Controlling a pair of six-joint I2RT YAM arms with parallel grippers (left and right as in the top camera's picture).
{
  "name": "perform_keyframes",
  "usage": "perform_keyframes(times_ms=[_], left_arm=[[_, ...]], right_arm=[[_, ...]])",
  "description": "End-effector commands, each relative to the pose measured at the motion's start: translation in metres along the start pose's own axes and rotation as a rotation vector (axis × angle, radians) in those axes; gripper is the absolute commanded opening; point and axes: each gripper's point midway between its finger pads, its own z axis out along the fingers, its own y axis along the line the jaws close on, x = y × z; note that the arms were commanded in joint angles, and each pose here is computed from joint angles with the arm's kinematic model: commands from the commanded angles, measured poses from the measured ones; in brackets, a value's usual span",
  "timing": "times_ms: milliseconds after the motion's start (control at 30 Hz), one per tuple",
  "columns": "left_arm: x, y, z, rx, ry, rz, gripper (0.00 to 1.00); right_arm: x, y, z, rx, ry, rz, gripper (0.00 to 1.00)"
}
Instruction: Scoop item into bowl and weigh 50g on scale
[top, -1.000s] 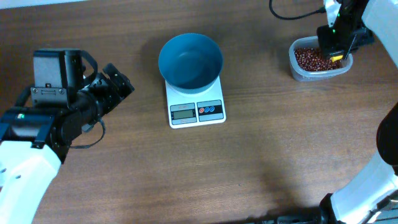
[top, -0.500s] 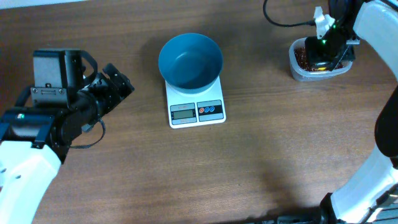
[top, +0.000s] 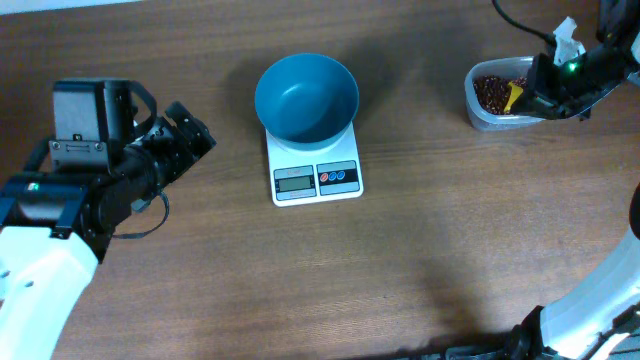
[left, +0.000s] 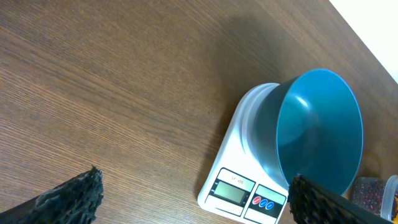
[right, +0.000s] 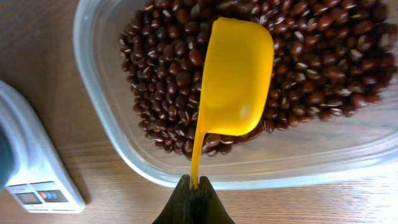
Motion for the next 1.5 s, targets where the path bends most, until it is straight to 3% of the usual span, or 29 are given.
perform_keyframes(times_ms=[0,267,500,667,1167,1200,1233,1267,1300,1467], left_arm=[[-0.008,-0.001,-0.005,0.000,-0.031,0.013,0.99],[-0.008,-0.001,-0.005,0.000,-0.031,0.013,0.99],[-0.008,-0.001,-0.005,0.000,-0.031,0.013,0.99],[-0.008,-0.001,-0.005,0.001,-0.031,0.013,0.99],[-0.001,-0.006,-0.005,0.031,0.004,0.016,0.99],[0.010,-0.018,-0.006,0.099,0.060,0.091,0.89],[0.017,-0.025,-0.007,0.133,0.086,0.137,0.65],[0.027,-0.032,-0.008,0.151,0.114,0.173,0.07],[0.036,-0.039,-0.009,0.170,0.134,0.194,0.00],[0.097,-0.078,-0.016,0.210,0.176,0.467,0.00]], right_arm=[[0.012,0.011,0.010,-0.075,0.058,0.081,0.04],[0.025,-0.001,0.028,-0.074,0.149,0.138,0.04],[0.017,-0.017,0.011,-0.202,0.106,0.221,0.04],[0.014,0.002,0.006,-0.318,0.104,0.229,0.04],[0.004,-0.003,0.012,-0.305,0.069,0.207,0.04],[0.004,-0.004,0.012,-0.302,0.069,0.207,0.04],[0.004,-0.004,0.012,-0.302,0.068,0.206,0.04],[0.004,-0.004,0.012,-0.302,0.065,0.204,0.04],[0.004,-0.004,0.012,-0.302,0.066,0.205,0.04],[0.004,-0.004,0.012,-0.302,0.065,0.205,0.04]])
